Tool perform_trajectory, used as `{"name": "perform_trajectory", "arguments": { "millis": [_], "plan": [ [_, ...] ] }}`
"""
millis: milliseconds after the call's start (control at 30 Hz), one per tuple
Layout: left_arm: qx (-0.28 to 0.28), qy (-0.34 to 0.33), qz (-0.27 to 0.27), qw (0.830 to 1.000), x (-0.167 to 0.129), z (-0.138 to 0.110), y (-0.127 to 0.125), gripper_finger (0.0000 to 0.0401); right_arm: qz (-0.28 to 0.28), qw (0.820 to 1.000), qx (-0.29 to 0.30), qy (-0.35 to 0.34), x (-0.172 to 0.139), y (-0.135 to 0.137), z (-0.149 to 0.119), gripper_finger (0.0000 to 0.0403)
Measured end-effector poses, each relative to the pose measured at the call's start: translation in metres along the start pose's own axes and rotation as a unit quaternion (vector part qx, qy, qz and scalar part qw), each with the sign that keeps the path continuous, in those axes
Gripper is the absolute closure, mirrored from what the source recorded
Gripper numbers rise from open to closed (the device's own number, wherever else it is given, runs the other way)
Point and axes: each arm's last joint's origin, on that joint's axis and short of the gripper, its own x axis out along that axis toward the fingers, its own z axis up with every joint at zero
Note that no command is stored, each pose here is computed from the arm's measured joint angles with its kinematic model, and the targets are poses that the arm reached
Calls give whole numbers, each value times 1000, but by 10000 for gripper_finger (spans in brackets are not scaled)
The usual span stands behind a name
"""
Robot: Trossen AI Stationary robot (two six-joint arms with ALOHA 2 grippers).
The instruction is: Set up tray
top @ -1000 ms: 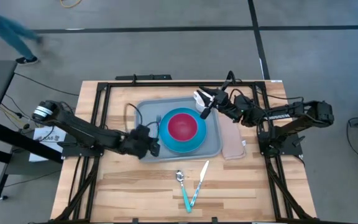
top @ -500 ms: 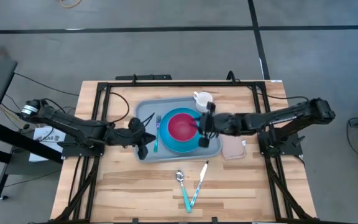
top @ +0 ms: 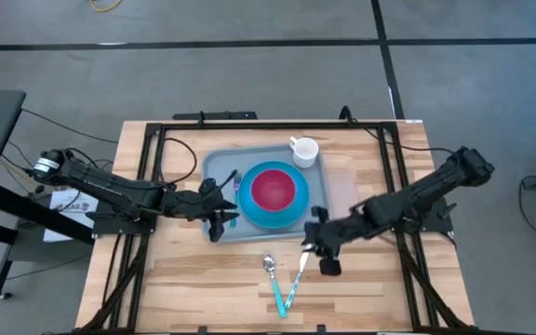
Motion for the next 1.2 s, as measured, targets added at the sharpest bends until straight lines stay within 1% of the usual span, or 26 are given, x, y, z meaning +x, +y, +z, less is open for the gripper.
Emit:
{"name": "perform_trajectory", "arguments": {
  "millis": [67, 167, 300, 333, 400, 500, 600, 667, 800, 867, 933, 1000, 1100, 1133, 1200],
  "plan": [
    [-17, 9, -12, 1000, 0, -1, -1, 280, 7, 1000, -23, 10, 16, 10, -3, 324],
    [-48, 23, -29, 998, 0, -2, -2, 284, 16, 999, -39, 21, 44, 23, -10, 324],
    [-31, 55, -74, 995, -2, -6, -7, 289, 15, 998, -46, 27, 72, 31, -15, 324],
    [-29, 61, -82, 994, -2, -7, -9, 289, 8, 999, -38, 25, 78, 31, -13, 324],
    [-38, 66, -89, 993, -3, -9, -12, 289, 0, 1000, -2, 14, 88, 29, -7, 324],
    [-49, 72, -104, 991, -6, -15, -20, 289, -12, 998, 53, 21, 100, 22, -1, 324],
    [-71, 92, -106, 988, -3, -33, -26, 290, -30, 995, 79, 48, 106, 15, -1, 324],
    [-82, 109, -96, 986, 2, -49, -29, 290, -35, 994, 83, 66, 107, 12, -3, 324],
    [-112, 123, -94, 982, 23, -72, -42, 290, -28, 992, 87, 86, 106, 9, -5, 324],
    [-124, 123, -98, 980, 39, -81, -49, 290, -24, 992, 90, 84, 106, 8, -4, 324],
    [-149, 116, -105, 976, 53, -89, -53, 290, -23, 991, 99, 85, 105, 8, -4, 324],
    [-191, 111, -121, 968, 69, -96, -57, 290, -25, 990, 100, 92, 105, 8, -5, 324],
    [-237, 109, -133, 956, 86, -105, -57, 290, -29, 990, 98, 101, 105, 8, -7, 324],
    [-251, 105, -132, 953, 92, -106, -56, 290, -30, 989, 98, 104, 104, 7, -8, 324],
    [-268, 105, -113, 951, 99, -109, -50, 290, -31, 989, 98, 107, 104, 7, -9, 324]
  ]
}}
